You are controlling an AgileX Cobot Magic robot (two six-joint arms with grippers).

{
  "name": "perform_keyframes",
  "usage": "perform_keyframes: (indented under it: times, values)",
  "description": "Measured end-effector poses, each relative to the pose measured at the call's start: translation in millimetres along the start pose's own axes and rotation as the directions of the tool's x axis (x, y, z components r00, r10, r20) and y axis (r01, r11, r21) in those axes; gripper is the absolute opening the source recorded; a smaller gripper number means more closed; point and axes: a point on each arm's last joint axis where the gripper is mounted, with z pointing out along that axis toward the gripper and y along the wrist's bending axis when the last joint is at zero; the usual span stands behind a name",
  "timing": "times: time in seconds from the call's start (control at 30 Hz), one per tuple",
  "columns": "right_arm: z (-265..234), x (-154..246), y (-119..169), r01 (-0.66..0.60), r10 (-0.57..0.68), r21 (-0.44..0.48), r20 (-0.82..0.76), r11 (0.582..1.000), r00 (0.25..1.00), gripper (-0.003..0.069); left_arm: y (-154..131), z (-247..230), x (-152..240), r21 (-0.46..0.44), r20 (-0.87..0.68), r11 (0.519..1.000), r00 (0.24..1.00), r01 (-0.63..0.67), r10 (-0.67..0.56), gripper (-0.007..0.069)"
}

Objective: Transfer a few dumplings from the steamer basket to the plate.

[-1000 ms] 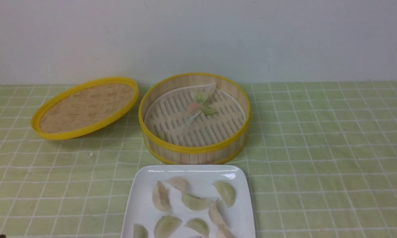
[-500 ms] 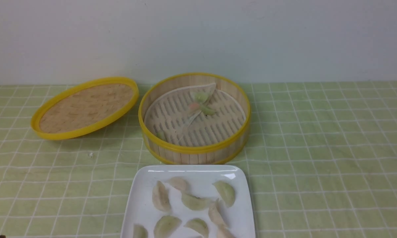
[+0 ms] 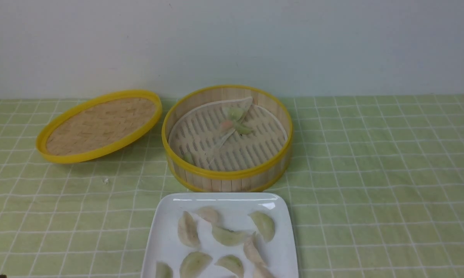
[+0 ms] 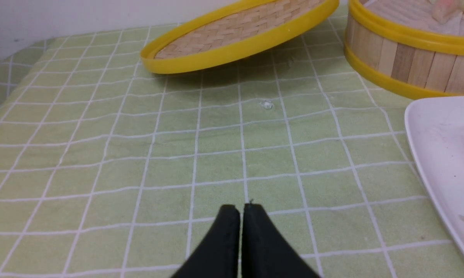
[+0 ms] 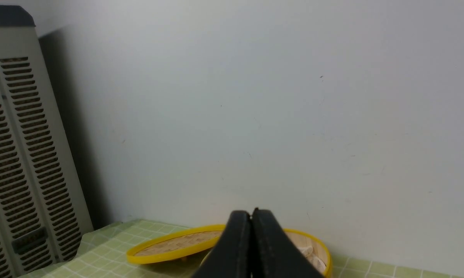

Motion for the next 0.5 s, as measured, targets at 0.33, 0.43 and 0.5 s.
perform_keyframes:
  times: [0.33,0.43,0.5]
  values:
    - [3.5,7.8,7.6,0.012,-0.014,-0.082,-0.031,0.997,0.999,-0.0014,0.0,0.0,0.0,0.000,0.000,1.000,1.000,0.001,-0.001,-0.0006]
    - [12.3,22.4,16.1,0.088,-0.094,-0.175,-0.026,0.981,0.995,-0.0014,0.0,0.0,0.0,0.000,0.000,1.000,1.000,0.001,-0.001,-0.0006]
    - [17.3,31.4,18.9,0.110,-0.118,-0.206,-0.022,0.972,0.993,-0.0014,0.0,0.0,0.0,0.000,0.000,1.000,1.000,0.001,-0.001,-0.0006]
